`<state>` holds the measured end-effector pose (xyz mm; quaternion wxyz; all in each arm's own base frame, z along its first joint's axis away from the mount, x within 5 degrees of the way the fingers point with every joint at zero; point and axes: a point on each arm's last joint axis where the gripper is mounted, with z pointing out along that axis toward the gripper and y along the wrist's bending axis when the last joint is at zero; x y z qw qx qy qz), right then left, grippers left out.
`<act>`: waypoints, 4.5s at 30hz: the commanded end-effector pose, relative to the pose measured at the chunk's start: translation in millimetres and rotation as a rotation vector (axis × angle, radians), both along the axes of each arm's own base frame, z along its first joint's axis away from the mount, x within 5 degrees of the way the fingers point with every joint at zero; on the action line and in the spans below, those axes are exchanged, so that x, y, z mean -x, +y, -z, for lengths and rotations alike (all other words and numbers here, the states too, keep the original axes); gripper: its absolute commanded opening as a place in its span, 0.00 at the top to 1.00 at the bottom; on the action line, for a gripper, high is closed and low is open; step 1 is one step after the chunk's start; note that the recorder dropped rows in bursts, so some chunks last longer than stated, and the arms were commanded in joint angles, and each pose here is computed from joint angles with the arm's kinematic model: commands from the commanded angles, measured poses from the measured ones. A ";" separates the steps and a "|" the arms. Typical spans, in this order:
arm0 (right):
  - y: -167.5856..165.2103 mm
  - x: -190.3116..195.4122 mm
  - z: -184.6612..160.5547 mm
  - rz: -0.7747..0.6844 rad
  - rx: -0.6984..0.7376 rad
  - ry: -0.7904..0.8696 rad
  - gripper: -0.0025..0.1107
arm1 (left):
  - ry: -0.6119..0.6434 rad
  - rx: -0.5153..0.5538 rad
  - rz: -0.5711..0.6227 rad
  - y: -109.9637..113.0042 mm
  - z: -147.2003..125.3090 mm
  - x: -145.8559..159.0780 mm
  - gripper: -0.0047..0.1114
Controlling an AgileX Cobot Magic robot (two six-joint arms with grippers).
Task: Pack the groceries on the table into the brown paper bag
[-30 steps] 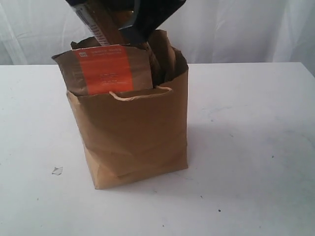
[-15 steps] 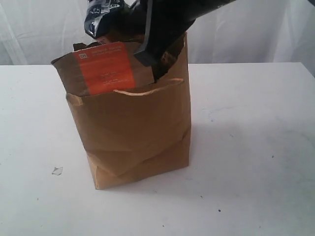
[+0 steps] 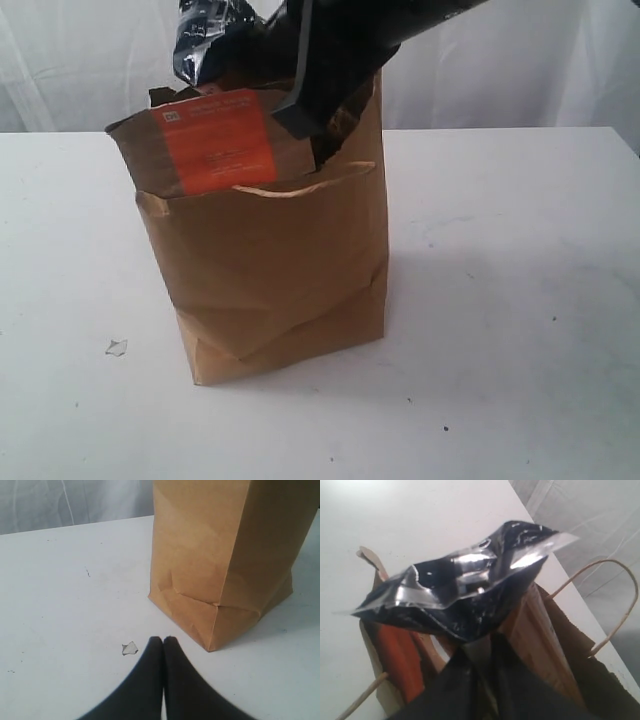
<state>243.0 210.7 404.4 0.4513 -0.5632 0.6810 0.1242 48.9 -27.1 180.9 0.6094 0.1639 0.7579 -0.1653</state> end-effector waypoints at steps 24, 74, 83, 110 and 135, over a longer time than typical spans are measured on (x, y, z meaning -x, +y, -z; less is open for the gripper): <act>-4.7 3.0 20.0 0.016 0.108 0.150 0.49 | 0.000 0.004 -0.003 0.2 0.5 0.1 0.96; -155.1 189.4 92.5 0.356 -0.512 0.091 0.98 | 0.000 0.004 -0.003 0.2 0.5 0.1 0.96; -174.1 189.6 144.3 0.420 -0.344 -0.121 0.98 | 0.000 0.004 -0.003 0.2 0.5 0.1 0.96; -188.0 194.3 221.4 0.559 -0.327 -0.186 0.98 | 0.000 0.004 -0.003 0.2 0.5 0.1 0.96; -181.6 197.5 220.3 0.552 -0.471 -0.058 0.98 | 0.000 0.004 -0.003 0.2 0.5 0.1 0.96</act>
